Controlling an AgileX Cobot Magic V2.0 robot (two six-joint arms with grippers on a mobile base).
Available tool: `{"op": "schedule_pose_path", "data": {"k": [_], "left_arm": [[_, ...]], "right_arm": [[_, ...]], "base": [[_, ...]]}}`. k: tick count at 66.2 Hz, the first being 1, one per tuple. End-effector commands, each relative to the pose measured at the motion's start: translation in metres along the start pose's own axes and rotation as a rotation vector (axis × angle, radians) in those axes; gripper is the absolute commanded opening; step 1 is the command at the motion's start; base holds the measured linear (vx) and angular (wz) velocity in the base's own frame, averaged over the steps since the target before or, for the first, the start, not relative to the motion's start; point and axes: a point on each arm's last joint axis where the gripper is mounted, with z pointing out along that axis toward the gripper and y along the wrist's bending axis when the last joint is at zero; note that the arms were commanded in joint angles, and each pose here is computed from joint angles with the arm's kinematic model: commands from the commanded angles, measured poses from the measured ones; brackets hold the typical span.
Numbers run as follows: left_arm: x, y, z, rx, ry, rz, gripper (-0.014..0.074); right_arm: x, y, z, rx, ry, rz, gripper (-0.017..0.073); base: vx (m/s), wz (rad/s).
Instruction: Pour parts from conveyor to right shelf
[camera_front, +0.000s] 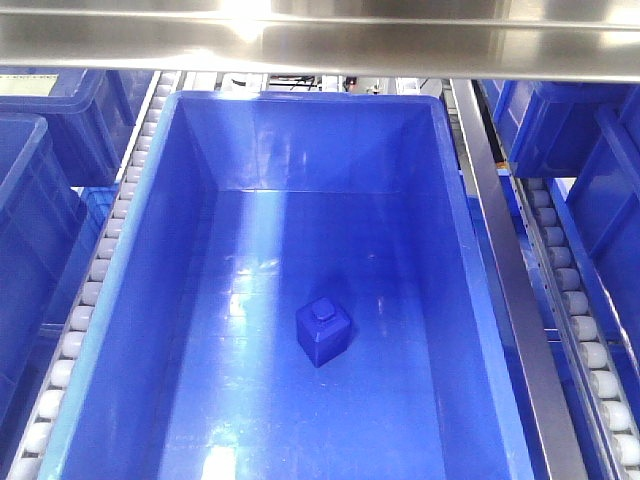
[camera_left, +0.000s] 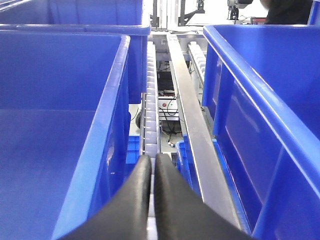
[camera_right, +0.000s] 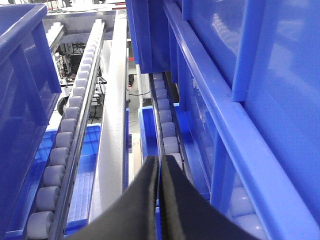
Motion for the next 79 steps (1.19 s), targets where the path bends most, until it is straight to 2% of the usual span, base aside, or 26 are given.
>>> {"op": "schedule_pose_path", "data": {"k": [1, 6, 11, 14, 26, 32, 38, 49, 79], "left_arm": [[-0.0128, -0.0009, 0.0001, 0.011, -0.081, -0.016, -0.0006], [-0.0128, -0.0009, 0.0001, 0.011, -0.081, -0.016, -0.0006], [-0.0128, -0.0009, 0.0001, 0.011, -0.081, -0.016, -0.0006], [-0.0128, -0.0009, 0.0001, 0.011, -0.081, -0.016, -0.0006], [-0.0128, -0.0009, 0.0001, 0.011, -0.081, -0.016, -0.0006], [-0.0128, -0.0009, 0.0001, 0.011, -0.081, -0.016, -0.0006], [-0.0128, -0.0009, 0.0001, 0.011, -0.081, -0.016, -0.0006], [-0.0128, -0.0009, 0.0001, 0.011, -0.081, -0.016, -0.0006], [-0.0128, -0.0009, 0.0001, 0.011, -0.081, -0.016, -0.0006]], "right_arm": [[-0.0038, 0.0013, -0.0004, -0.015, -0.071, -0.012, -0.0008], [-0.0038, 0.0015, -0.0004, -0.018, -0.072, -0.008, -0.0008], [-0.0048, 0.0027, -0.0005, -0.033, -0.082, 0.044, -0.0008], [-0.0059, 0.0032, -0.0006, -0.039, -0.093, 0.053, -0.0008], [-0.0085, 0.0035, -0.0009, -0.036, -0.125, -0.067, -0.0008], [-0.0081, 0.0038, -0.0009, -0.037, -0.121, -0.104, -0.0008], [-0.0075, 0.0040, -0.0008, -0.039, -0.115, -0.113, -0.0008], [-0.0054, 0.0042, -0.0006, -0.044, -0.091, -0.088, -0.0008], [-0.0068, 0.0042, -0.0008, -0.043, -0.107, -0.092, -0.0008]], "base": [[0.00, 0.00], [0.00, 0.00], [0.00, 0.00], [0.00, 0.00], [0.00, 0.00], [0.00, 0.00], [0.00, 0.00], [0.00, 0.00], [0.00, 0.00]]}}
